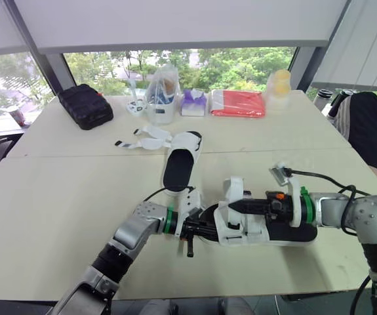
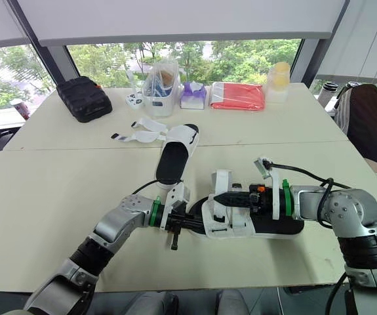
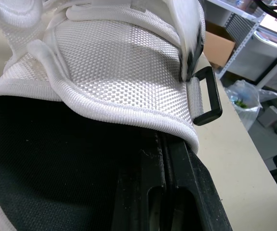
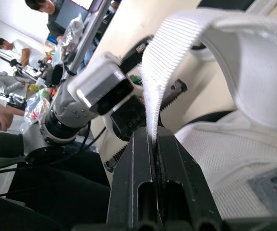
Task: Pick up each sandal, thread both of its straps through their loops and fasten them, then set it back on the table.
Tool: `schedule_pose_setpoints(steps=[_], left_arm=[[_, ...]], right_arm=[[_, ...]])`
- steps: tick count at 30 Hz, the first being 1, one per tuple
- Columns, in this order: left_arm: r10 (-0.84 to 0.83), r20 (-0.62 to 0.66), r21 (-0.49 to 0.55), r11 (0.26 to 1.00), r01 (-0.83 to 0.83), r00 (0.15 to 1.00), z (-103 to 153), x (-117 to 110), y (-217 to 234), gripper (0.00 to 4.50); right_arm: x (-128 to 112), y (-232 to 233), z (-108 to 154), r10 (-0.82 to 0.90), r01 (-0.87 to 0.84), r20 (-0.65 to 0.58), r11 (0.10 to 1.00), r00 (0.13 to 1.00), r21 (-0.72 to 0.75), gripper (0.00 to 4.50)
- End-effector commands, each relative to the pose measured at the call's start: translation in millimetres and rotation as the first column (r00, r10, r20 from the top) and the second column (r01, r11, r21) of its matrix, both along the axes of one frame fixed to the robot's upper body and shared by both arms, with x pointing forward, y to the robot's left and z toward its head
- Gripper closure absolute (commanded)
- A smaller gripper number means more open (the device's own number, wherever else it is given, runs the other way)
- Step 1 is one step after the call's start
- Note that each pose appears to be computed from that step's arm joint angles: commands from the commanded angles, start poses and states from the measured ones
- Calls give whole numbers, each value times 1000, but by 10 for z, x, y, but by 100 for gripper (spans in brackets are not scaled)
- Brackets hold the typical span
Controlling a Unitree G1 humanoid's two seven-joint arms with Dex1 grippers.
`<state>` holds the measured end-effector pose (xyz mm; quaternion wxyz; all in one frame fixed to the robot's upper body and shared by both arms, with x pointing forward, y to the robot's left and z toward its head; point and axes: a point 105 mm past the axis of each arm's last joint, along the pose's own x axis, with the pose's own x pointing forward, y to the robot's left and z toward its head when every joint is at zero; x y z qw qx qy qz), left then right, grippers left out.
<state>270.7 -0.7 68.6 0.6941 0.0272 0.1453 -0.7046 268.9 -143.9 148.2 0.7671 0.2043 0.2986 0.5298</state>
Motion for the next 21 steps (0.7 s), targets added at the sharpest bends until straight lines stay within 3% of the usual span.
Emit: schedule_pose_setpoints(steps=[1, 12, 16, 21], left_arm=[[60, -52, 96, 994, -55, 997, -255, 7, 72, 450], [65, -54, 96, 994, -60, 996, -260, 14, 76, 450], [65, -55, 96, 994, -60, 996, -262, 13, 74, 450], [69, -58, 96, 993, -63, 996, -264, 15, 77, 450]], right_arm=[[-26, -11, 10, 18, -18, 18, 1000, 1000, -9, 447], [-146, 42, -190, 55, -56, -21, 997, 998, -57, 447], [-100, 24, -295, 47, -43, 28, 989, 998, -141, 447], [-19, 68, -68, 22, -22, 35, 1000, 999, -13, 447]])
